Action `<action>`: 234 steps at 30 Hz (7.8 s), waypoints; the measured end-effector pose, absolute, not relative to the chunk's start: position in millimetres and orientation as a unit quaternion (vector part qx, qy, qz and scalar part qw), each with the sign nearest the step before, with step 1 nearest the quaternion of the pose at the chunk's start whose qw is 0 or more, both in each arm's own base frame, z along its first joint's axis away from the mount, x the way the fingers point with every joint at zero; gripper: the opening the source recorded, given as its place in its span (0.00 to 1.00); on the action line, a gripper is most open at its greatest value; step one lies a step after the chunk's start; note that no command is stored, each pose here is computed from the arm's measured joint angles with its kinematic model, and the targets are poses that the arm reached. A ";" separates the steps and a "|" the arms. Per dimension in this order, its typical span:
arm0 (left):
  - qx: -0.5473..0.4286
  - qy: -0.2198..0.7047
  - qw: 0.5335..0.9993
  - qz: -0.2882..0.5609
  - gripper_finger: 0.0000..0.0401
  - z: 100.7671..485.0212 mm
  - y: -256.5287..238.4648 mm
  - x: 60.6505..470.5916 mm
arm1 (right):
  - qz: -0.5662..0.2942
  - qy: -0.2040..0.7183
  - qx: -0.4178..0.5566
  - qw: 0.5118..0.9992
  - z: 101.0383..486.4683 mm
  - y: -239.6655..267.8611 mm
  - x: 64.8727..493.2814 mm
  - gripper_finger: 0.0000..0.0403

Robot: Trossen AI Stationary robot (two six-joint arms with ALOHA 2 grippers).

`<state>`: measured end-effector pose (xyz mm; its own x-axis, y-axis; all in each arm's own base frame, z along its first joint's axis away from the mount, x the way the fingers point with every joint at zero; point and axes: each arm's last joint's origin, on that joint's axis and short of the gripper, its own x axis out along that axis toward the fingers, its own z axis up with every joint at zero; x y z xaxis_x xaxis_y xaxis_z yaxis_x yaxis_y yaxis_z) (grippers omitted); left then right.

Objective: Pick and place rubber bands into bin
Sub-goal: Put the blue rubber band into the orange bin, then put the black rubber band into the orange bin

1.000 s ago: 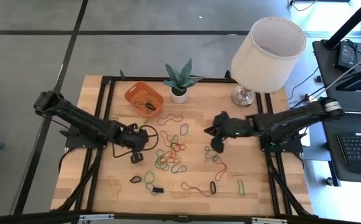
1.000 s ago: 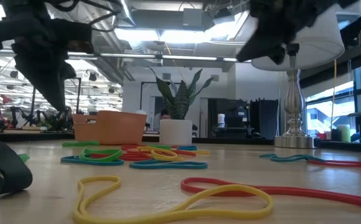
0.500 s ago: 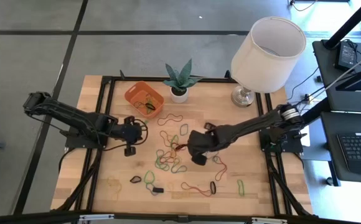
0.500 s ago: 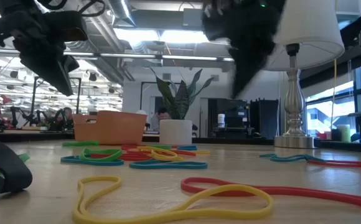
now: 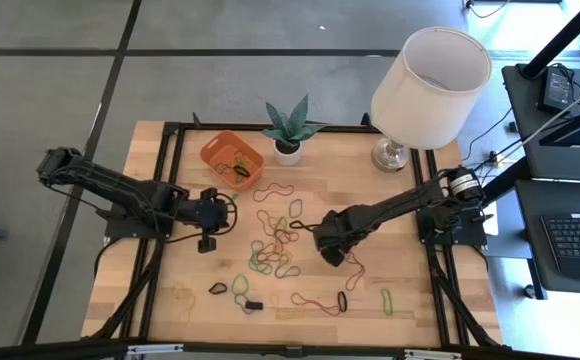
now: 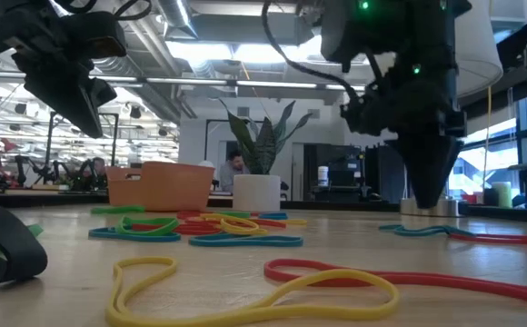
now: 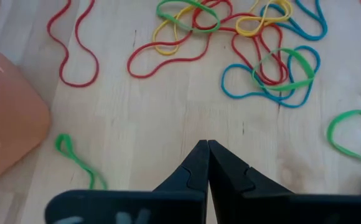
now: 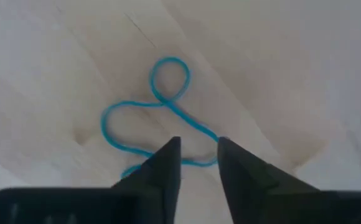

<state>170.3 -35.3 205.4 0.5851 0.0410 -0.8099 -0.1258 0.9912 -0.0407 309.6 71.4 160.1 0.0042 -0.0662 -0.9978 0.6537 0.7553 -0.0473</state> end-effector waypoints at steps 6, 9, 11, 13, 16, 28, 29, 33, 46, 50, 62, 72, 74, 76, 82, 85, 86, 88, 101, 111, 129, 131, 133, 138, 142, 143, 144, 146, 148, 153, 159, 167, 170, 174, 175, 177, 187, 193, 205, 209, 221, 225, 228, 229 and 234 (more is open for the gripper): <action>-0.051 0.452 0.890 0.040 0.01 205.8 -35.9 170.8 | -0.262 0.660 0.226 0.667 148.6 69.9 303.4 0.36; -0.051 0.451 0.890 0.040 0.00 205.9 -35.9 170.9 | -0.268 0.670 0.218 0.657 141.3 68.3 296.4 0.36; -0.052 0.450 0.891 0.039 0.00 206.0 -36.0 171.1 | -0.271 0.675 0.215 0.652 136.6 67.2 291.7 0.35; -0.052 0.450 0.891 0.039 0.01 206.0 -36.0 171.1 | -0.273 0.676 0.215 0.650 133.4 66.3 288.2 0.33; -0.052 0.450 0.891 0.039 0.01 206.1 -36.0 171.2 | -0.268 0.674 0.219 0.653 128.4 66.1 285.8 0.28; -0.049 0.449 0.891 0.038 0.00 206.1 -36.0 171.3 | -0.247 0.650 0.226 0.682 164.8 72.6 314.8 0.01; -0.048 0.450 0.891 0.038 0.01 206.0 -36.0 171.3 | -0.242 0.650 0.222 0.685 171.1 73.3 318.2 0.01; -0.044 0.449 0.891 0.041 0.00 206.0 -35.7 171.2 | -0.239 0.618 0.212 0.718 201.9 75.7 334.8 0.01; -0.030 0.446 0.893 0.045 0.01 206.4 -35.1 171.5 | -0.233 0.450 0.100 0.856 302.1 47.2 380.8 0.00; -0.034 0.433 0.899 0.061 0.00 207.7 -34.7 173.3 | -0.216 0.377 0.062 0.898 322.0 15.5 399.0 0.00; -0.062 0.420 0.900 0.099 0.01 208.4 -33.5 174.0 | -0.175 0.228 0.007 0.958 316.1 -84.5 444.9 0.00; -0.107 0.415 0.894 0.128 0.01 208.1 -33.0 173.4 | -0.149 0.166 -0.018 0.975 280.0 -115.5 475.1 0.01; -0.109 0.414 0.894 0.131 0.01 208.1 -32.8 173.4 | -0.148 0.149 -0.020 0.977 274.4 -116.9 480.7 0.02; -0.111 0.413 0.894 0.135 0.01 208.1 -32.7 173.4 | -0.148 0.135 -0.022 0.980 268.5 -118.2 485.7 0.03; -0.113 0.412 0.894 0.138 0.01 208.2 -32.5 173.4 | -0.113 0.101 -0.033 0.988 254.9 -120.0 502.2 0.03; -0.113 0.412 0.894 0.138 0.01 208.2 -32.5 173.4 | -0.113 0.096 -0.032 0.988 260.8 -122.3 512.7 0.03; -0.113 0.412 0.894 0.138 0.01 208.2 -32.5 173.4 | -0.114 0.095 -0.031 0.988 263.6 -123.4 516.3 0.03; -0.113 0.412 0.894 0.138 0.01 208.2 -32.5 173.4 | -0.113 0.100 -0.031 0.988 266.7 -125.1 523.6 0.03; -0.123 0.411 0.892 0.143 0.01 208.0 -32.5 173.2 | -0.126 0.164 -0.020 0.978 275.0 -144.7 536.7 0.04; -0.122 0.412 0.892 0.143 0.01 207.9 -32.5 173.1 | -0.141 0.192 0.012 0.971 269.6 -157.1 530.7 0.19; -0.114 0.416 0.891 0.140 0.01 207.6 -32.4 172.6 | -0.138 0.203 0.017 0.969 303.7 -152.4 523.2 0.15; -0.109 0.417 0.892 0.135 0.01 207.7 -32.5 172.6 | -0.124 0.197 0.034 0.972 311.7 -150.0 518.6 0.05; -0.105 0.418 0.893 0.129 0.01 207.7 -32.7 172.7 | -0.103 0.217 0.063 0.969 311.3 -150.9 513.0 0.02; -0.104 0.430 0.892 0.098 0.01 207.4 -34.5 172.5 | -0.080 0.289 0.098 0.949 305.8 -143.7 502.3 0.01; -0.101 0.440 0.890 0.063 0.01 207.1 -36.4 172.3 | -0.062 0.326 0.093 0.939 302.1 -114.2 504.4 0.01; -0.101 0.442 0.890 0.058 0.01 207.1 -36.6 172.2 | -0.059 0.329 0.088 0.938 303.0 -105.5 505.0 0.01; -0.100 0.443 0.889 0.053 0.01 207.0 -36.9 172.2 | -0.059 0.332 0.083 0.938 304.1 -96.7 505.7 0.01; -0.095 0.446 0.889 0.041 0.01 207.0 -37.5 172.1 | -0.066 0.347 0.071 0.933 304.2 -81.9 505.1 0.00; -0.088 0.448 0.889 0.030 0.01 206.9 -39.0 171.8 | -0.079 0.379 0.063 0.920 301.1 -69.8 501.2 0.00; -0.072 0.449 0.891 0.015 0.01 206.9 -42.8 170.9 | -0.122 0.438 0.056 0.889 281.0 -37.8 489.4 0.00; -0.068 0.449 0.891 0.008 0.01 206.9 -45.5 170.3 | -0.149 0.438 0.101 0.881 256.9 2.2 445.6 0.01; -0.070 0.446 0.892 0.007 0.01 207.3 -45.4 170.9 | -0.133 0.375 0.175 0.901 245.8 37.3 354.7 0.01; -0.073 0.449 0.890 -0.001 0.01 208.7 -46.4 171.1 | -0.126 0.370 0.182 0.902 246.1 42.4 323.0 0.01; -0.092 0.455 0.885 0.022 0.00 218.7 -53.2 177.7 | -0.115 0.382 0.175 0.900 239.6 44.9 281.7 0.01; -0.095 0.461 0.882 0.029 0.00 221.4 -55.7 181.5 | -0.112 0.383 0.173 0.900 237.6 44.7 271.8 0.01; -0.093 0.481 0.871 0.042 0.01 226.2 -61.1 187.3 | -0.108 0.380 0.172 0.902 235.3 43.3 253.3 0.01; -0.129 0.579 0.802 0.071 0.01 227.3 -99.0 229.8 | -0.077 0.347 0.165 0.920 223.0 32.7 177.0 0.01; -0.178 0.608 0.769 0.081 0.07 217.1 -132.8 242.8 | -0.062 0.321 0.154 0.932 227.8 28.3 156.6 0.01; -0.167 0.663 0.723 0.099 0.24 180.6 -183.9 229.6 | -0.048 0.299 0.134 0.943 234.8 26.8 150.0 0.01; -0.140 0.681 0.710 0.110 0.21 161.7 -191.4 229.4 | -0.048 0.299 0.133 0.944 234.8 26.8 150.0 0.01; -0.158 0.699 0.691 0.099 0.01 166.2 -190.0 238.2 | -0.044 0.300 0.120 0.945 234.7 26.8 150.0 0.01; -0.173 0.651 0.729 0.120 0.01 209.1 -168.8 236.5 | -0.044 0.298 0.121 0.946 235.1 26.9 150.3 0.01; -0.199 0.609 0.755 0.144 0.01 241.6 -142.6 232.8 | -0.044 0.296 0.121 0.946 235.3 26.9 150.4 0.01; -0.205 0.602 0.756 0.153 0.01 248.6 -132.4 231.8 | -0.044 0.296 0.121 0.946 235.4 26.9 150.5 0.01; -0.205 0.591 0.755 0.194 0.01 268.1 -68.4 233.5 | -0.049 0.288 0.124 0.948 236.6 25.9 151.6 0.01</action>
